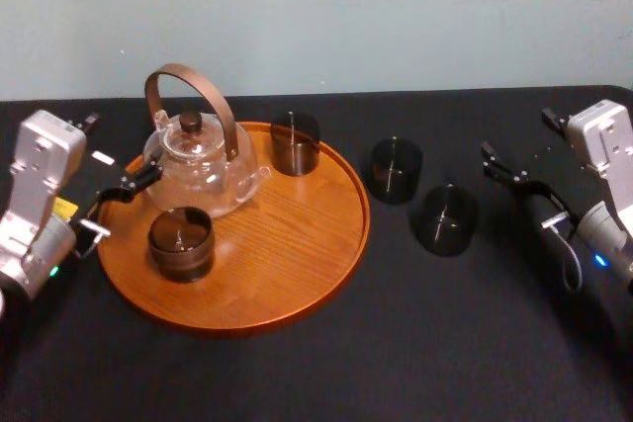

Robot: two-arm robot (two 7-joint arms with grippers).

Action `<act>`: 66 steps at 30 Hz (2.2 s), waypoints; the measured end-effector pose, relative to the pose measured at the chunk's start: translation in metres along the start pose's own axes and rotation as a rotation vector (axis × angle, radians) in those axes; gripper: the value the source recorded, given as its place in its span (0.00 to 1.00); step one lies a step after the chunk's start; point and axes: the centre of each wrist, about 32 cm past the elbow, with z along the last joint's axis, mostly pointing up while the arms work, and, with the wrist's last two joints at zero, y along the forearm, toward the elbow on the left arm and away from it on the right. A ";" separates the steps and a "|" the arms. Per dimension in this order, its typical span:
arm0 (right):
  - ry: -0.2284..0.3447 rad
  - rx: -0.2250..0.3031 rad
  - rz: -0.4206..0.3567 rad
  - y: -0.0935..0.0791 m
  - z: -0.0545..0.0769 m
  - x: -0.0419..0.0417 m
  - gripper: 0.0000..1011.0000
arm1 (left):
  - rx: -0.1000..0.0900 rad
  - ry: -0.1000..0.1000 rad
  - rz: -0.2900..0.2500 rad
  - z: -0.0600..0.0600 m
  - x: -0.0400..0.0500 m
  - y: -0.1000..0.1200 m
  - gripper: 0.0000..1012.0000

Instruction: Pick up the glass from the table and place it on the tray.

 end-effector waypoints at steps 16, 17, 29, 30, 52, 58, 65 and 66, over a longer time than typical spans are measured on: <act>0.000 0.000 0.000 0.000 0.000 0.0000 0.99 | 0.000 0.000 0.000 0.000 0.0000 0.000 0.99; 0.000 0.000 0.000 0.000 0.000 0.0000 0.99 | 0.000 0.000 0.000 0.000 0.0000 0.000 0.99; 0.047 0.004 0.031 -0.006 0.001 0.0067 0.99 | 0.000 0.000 0.000 0.000 0.0000 0.000 0.99; 0.052 0.004 0.035 -0.007 0.001 0.0074 0.99 | 0.000 0.000 0.000 0.000 0.0000 0.000 0.99; 0.130 0.027 0.210 -0.047 0.012 0.0017 0.99 | 0.000 0.000 0.000 0.000 0.0000 0.000 0.99; 0.145 0.029 0.257 -0.059 0.013 -0.0054 0.99 | 0.000 0.000 0.000 0.000 0.0000 0.000 0.99; 0.159 0.022 0.287 -0.064 0.013 -0.0096 0.99 | 0.000 0.000 0.000 0.000 0.0000 0.000 0.99; 0.163 0.018 0.287 -0.065 0.012 -0.0099 0.99 | 0.000 0.000 0.000 0.000 0.0000 0.000 0.99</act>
